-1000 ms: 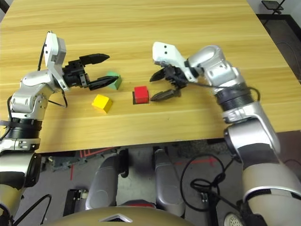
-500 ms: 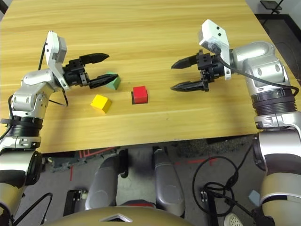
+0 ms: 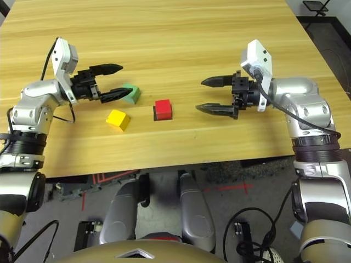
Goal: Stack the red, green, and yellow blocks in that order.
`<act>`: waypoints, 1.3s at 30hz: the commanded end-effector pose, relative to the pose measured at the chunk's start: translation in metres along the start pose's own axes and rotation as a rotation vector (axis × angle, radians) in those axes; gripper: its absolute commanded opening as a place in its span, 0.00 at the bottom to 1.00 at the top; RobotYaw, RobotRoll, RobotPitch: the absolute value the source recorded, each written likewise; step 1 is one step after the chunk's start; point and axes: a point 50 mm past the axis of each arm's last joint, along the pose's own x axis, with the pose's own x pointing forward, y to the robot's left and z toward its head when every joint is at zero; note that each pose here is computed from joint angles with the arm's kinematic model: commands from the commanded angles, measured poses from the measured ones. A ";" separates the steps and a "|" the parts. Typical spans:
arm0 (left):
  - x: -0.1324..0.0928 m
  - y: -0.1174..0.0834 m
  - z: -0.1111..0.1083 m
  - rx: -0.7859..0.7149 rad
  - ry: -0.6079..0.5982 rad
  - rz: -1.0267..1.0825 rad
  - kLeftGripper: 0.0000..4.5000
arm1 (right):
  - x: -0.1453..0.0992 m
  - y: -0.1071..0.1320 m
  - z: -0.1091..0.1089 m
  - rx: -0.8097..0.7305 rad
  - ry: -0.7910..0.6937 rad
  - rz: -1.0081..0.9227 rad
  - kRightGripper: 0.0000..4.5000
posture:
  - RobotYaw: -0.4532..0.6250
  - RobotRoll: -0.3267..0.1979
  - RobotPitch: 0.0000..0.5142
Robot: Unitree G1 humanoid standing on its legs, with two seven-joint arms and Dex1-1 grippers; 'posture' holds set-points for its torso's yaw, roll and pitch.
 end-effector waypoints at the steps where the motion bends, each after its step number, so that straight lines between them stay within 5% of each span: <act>1: -0.004 0.010 -0.004 0.088 0.098 -0.046 1.00 | -0.006 0.002 0.004 0.001 -0.008 -0.006 0.99 | 0.57 0.69 0.52; 14: 0.015 0.009 -0.001 0.264 0.257 -0.402 1.00 | -0.006 -0.001 0.004 -0.003 0.001 -0.021 0.99 | 0.56 0.69 0.51; 39: 0.042 0.009 -0.007 0.323 0.321 -0.369 1.00 | -0.005 0.006 0.005 -0.007 -0.004 -0.009 0.99 | 0.53 0.68 0.52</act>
